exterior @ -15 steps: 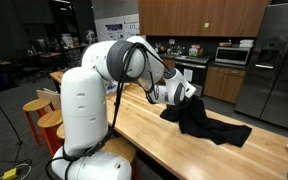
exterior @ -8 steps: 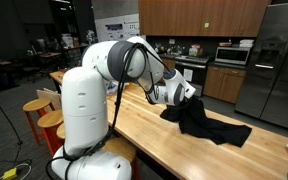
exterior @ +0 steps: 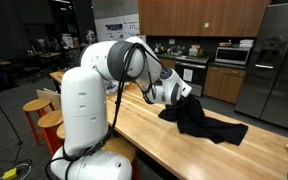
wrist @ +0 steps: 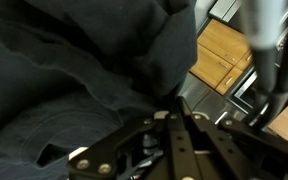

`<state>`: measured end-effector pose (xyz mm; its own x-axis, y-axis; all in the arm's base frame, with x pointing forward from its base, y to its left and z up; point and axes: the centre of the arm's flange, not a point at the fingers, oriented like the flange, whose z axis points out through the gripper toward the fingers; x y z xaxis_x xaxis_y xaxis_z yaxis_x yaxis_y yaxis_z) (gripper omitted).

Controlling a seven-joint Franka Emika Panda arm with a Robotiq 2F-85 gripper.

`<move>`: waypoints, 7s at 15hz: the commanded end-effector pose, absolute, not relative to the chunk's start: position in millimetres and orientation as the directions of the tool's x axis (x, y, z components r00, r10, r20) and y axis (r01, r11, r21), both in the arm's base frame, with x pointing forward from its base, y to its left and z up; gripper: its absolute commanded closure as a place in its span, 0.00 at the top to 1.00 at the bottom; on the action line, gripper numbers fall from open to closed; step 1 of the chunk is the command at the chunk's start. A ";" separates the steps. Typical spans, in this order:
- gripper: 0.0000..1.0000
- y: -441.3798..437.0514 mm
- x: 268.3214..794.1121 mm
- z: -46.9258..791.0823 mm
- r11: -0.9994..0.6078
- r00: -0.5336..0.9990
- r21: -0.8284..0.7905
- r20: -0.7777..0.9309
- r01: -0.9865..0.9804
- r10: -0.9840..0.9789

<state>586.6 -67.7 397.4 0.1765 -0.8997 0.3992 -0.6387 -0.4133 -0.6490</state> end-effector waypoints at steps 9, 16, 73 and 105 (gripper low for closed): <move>0.01 -18.9 570.9 385.0 -0.527 0.232 -0.643 0.489 -0.556 -0.841; 0.01 3.3 570.8 368.7 -0.585 0.252 -0.604 0.547 -0.541 -0.798; 0.01 -10.8 558.4 390.8 -0.500 0.028 -0.616 0.613 -0.609 -0.789; 0.01 -166.1 469.1 511.6 -0.333 -0.340 -0.792 0.543 -0.512 -0.767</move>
<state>459.1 -144.0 532.1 -0.3973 -0.7639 0.5085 -0.5154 -0.2728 -0.8124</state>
